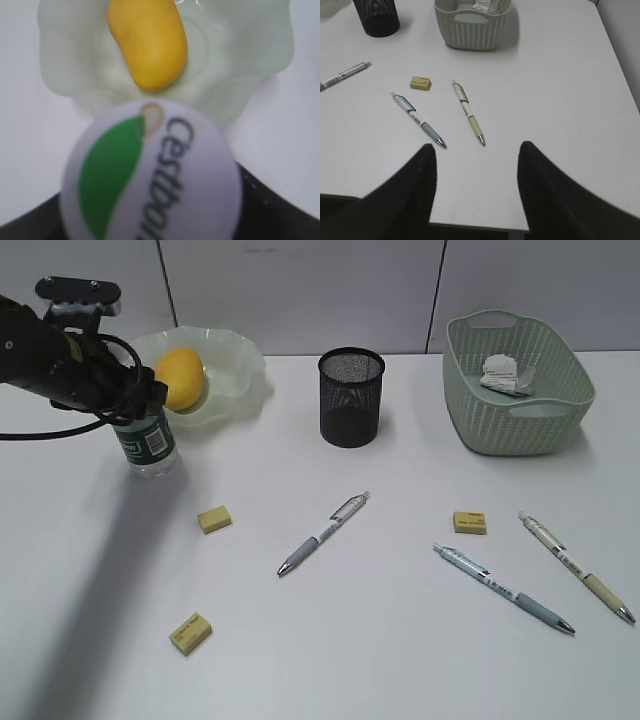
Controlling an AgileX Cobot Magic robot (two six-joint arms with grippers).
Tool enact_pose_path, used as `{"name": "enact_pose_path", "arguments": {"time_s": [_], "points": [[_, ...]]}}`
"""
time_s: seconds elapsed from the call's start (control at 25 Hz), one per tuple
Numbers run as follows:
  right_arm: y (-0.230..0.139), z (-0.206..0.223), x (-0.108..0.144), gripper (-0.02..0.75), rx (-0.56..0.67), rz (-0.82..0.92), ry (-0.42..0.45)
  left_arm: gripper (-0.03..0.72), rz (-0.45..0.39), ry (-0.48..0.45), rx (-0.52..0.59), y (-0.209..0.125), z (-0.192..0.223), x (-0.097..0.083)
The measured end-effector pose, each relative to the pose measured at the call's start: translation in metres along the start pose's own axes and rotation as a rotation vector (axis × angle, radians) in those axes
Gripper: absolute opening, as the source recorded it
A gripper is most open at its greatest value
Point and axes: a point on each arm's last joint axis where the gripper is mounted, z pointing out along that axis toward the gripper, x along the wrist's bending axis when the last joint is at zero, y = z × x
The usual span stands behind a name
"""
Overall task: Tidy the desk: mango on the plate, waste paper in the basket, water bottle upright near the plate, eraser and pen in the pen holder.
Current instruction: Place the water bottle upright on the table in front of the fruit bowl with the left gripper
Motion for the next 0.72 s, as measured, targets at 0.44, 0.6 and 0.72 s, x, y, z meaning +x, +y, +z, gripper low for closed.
{"name": "enact_pose_path", "arguments": {"time_s": [0.44,0.6,0.72], "points": [[0.0,0.0,0.0,0.421,0.0,-0.001,0.0,0.559,-0.003,-0.005,-0.009,0.0004,0.001,-0.0004],[0.0,0.0,0.0,0.421,0.0,-0.001,0.0,0.597,-0.002,-0.015,-0.037,0.0029,0.0009,-0.0017],[0.0,0.0,0.0,0.421,0.0,-0.001,0.0,0.601,-0.003,-0.016,-0.041,0.0033,0.0009,-0.0018]]}}
